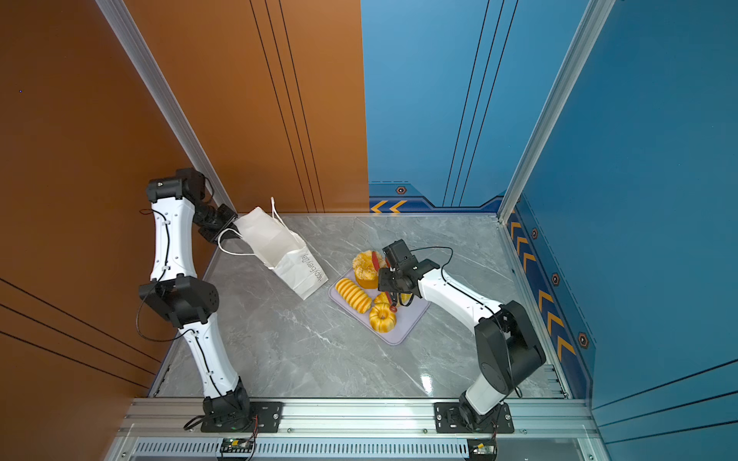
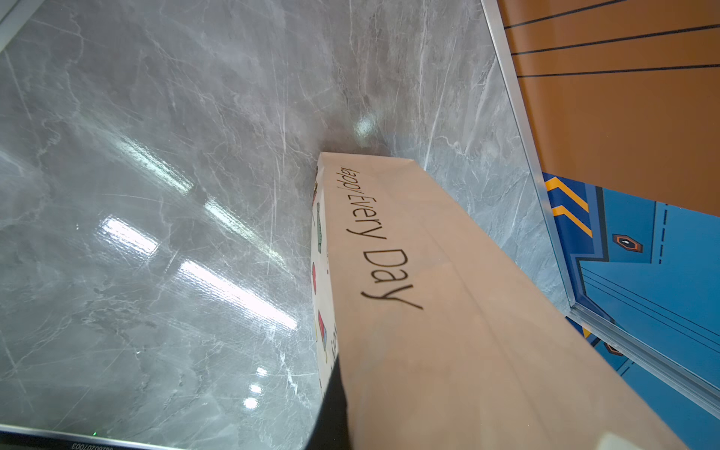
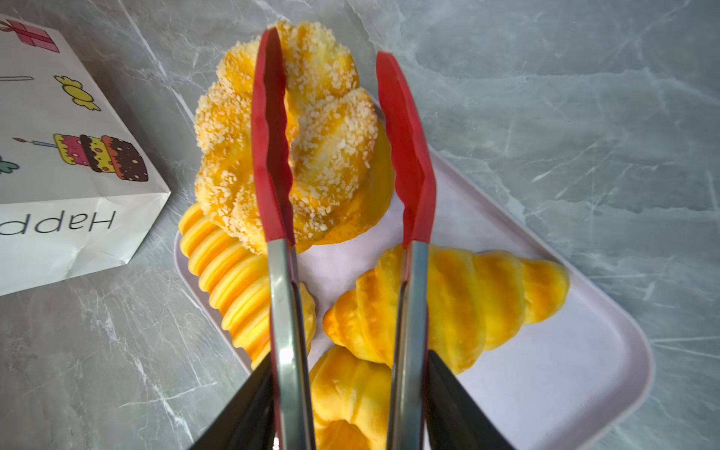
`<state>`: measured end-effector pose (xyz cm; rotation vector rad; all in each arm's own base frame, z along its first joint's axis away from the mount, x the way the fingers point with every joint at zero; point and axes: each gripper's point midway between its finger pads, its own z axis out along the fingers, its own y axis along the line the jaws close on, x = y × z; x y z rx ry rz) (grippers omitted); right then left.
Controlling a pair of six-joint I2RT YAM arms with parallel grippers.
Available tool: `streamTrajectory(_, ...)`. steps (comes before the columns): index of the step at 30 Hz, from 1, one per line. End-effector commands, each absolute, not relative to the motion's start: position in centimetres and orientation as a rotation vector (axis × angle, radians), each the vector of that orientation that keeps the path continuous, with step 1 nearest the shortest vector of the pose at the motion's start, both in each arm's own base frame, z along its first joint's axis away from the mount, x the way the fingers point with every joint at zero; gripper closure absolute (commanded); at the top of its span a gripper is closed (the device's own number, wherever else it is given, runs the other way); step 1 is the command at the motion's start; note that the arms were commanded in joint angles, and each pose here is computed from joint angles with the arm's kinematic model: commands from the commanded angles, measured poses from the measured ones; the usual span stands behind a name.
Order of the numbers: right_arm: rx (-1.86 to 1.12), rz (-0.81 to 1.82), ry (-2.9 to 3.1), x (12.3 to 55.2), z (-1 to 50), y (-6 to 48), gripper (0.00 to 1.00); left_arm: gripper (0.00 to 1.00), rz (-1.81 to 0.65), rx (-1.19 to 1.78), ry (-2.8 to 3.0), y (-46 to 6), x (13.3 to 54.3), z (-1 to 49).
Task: Pack bread into a paper bag
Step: Adjust the paper bag at the center of the board.
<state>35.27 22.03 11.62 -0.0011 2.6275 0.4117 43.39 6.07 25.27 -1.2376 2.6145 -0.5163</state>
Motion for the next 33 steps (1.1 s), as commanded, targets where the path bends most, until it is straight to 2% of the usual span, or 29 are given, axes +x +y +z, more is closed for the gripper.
streamTrajectory(1,0.009,0.361,2.638,35.7,11.5,21.4,0.41,1.0,-0.538,-1.33,2.73,4.9,39.7,25.3)
streamTrajectory(6,0.001,0.387,2.652,35.6,11.7,21.7,0.42,1.0,-0.544,-1.341,2.726,4.8,39.6,25.4)
streamTrajectory(12,-0.019,0.435,2.66,36.0,12.8,22.2,0.56,1.0,-0.542,-1.338,2.702,4.8,39.5,26.1)
streamTrajectory(24,-0.03,0.597,2.653,36.8,15.2,23.2,0.52,1.0,-0.548,-1.385,2.706,4.5,38.1,26.5)
streamTrajectory(33,-0.045,0.638,2.659,37.9,15.1,23.8,0.5,1.0,-0.525,-1.428,2.661,5.7,35.9,28.1)
